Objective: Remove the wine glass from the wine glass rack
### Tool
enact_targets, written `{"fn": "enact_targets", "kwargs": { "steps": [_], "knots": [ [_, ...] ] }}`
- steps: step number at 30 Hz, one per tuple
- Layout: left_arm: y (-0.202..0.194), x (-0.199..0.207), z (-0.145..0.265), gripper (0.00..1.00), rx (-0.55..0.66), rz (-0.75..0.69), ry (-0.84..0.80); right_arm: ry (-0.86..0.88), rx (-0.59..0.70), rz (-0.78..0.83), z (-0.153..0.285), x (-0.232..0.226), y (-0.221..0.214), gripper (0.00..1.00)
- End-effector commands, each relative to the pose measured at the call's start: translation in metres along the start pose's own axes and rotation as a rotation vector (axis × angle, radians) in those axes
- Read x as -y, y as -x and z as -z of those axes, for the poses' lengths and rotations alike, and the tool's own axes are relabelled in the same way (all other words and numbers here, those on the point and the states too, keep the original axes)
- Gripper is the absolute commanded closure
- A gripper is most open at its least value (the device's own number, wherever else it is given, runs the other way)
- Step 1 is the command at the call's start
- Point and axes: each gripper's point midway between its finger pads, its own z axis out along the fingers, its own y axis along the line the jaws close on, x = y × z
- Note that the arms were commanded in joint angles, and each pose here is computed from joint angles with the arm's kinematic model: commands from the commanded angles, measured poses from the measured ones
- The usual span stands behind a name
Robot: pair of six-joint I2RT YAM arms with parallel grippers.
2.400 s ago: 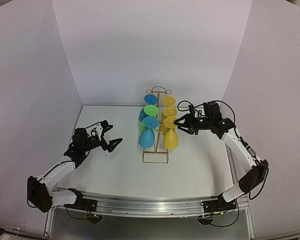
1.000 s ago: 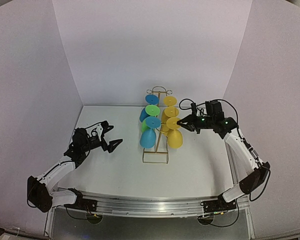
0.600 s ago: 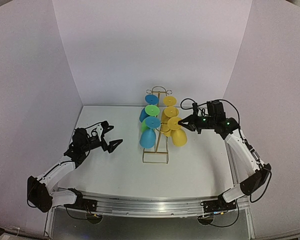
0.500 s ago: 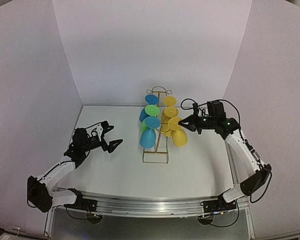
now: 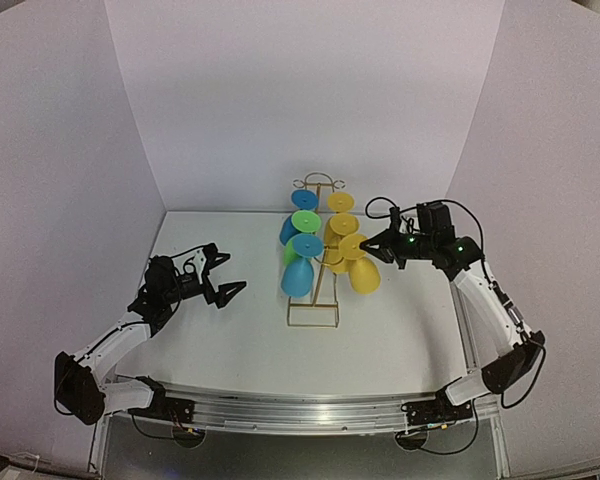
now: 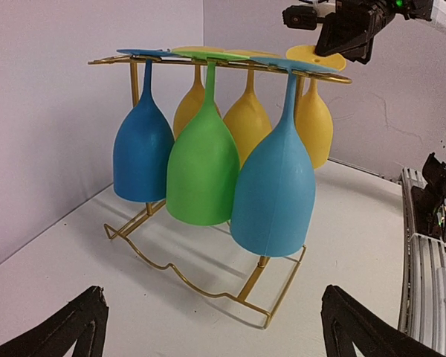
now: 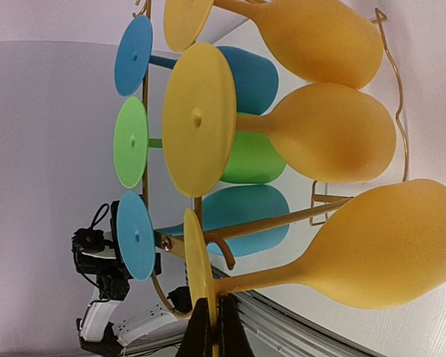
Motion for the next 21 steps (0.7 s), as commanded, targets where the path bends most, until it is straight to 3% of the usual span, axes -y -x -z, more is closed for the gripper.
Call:
{"fn": "enact_targets", "kwargs": {
  "steps": [1,21],
  "knots": [
    [0.029,0.010,0.005,0.00,0.061,-0.019,-0.041,-0.017,0.068,-0.009,0.020,-0.003,0.004,1.00],
    [0.037,0.020,0.010,0.00,0.085,-0.038,-0.082,-0.059,0.242,-0.033,0.055,0.007,0.021,1.00]
  ]
}}
